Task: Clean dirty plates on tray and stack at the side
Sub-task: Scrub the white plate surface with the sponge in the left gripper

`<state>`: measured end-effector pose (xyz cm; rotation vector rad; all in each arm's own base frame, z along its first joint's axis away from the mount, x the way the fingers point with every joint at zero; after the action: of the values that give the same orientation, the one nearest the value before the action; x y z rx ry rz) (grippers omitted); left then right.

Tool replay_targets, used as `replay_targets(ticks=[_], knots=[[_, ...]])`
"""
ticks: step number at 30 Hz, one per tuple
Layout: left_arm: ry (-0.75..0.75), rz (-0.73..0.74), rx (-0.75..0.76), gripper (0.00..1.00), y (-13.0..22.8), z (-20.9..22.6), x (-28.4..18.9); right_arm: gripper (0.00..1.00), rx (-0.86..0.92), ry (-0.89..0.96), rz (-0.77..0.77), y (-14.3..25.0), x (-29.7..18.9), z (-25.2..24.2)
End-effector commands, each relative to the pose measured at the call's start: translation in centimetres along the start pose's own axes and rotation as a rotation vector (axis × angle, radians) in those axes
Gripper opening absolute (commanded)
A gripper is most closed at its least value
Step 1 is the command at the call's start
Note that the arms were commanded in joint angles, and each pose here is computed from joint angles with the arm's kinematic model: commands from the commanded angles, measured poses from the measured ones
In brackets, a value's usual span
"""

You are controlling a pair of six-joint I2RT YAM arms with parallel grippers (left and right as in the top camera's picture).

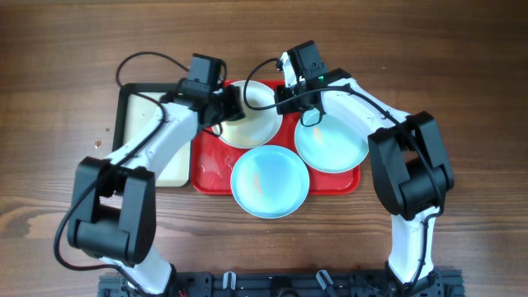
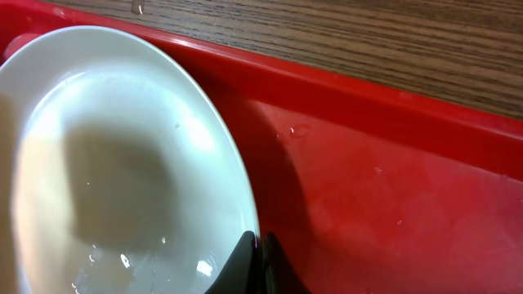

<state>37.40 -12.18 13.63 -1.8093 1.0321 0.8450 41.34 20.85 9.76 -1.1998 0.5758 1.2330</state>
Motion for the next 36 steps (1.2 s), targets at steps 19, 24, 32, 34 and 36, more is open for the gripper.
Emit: replay_targets(ticks=[19,24,32,34,36], knots=[[-0.217,0.082,-0.014,0.04,2.1,3.1,3.1,0.04,0.002,-0.02,0.017,0.3,0.6,0.2],[-0.202,0.113,0.043,0.04,3.8,1.4,5.1,0.04,0.002,-0.02,0.017,0.4,0.6,0.2],[-0.101,0.128,0.115,0.04,5.4,-1.7,6.2,0.04,0.002,-0.02,0.017,0.3,0.6,0.2],[-0.034,0.134,0.117,0.04,5.3,-2.5,6.3,0.04,0.002,-0.02,0.017,0.3,0.6,0.2],[0.01,0.118,0.119,0.04,4.9,-3.0,6.3,0.04,0.002,-0.02,0.017,0.3,0.6,0.2]])
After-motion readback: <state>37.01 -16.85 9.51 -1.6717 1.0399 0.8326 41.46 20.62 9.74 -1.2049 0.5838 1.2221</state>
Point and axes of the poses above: each gripper's point midway between its finger pads, its own x axis out along the fingers, its own z axis along the line the jaws close on, y = z × x, the point moved 9 cm from there along -x, back along the fingers, and after that the axes turned 4 degrees about x, right-handed, at the moved point
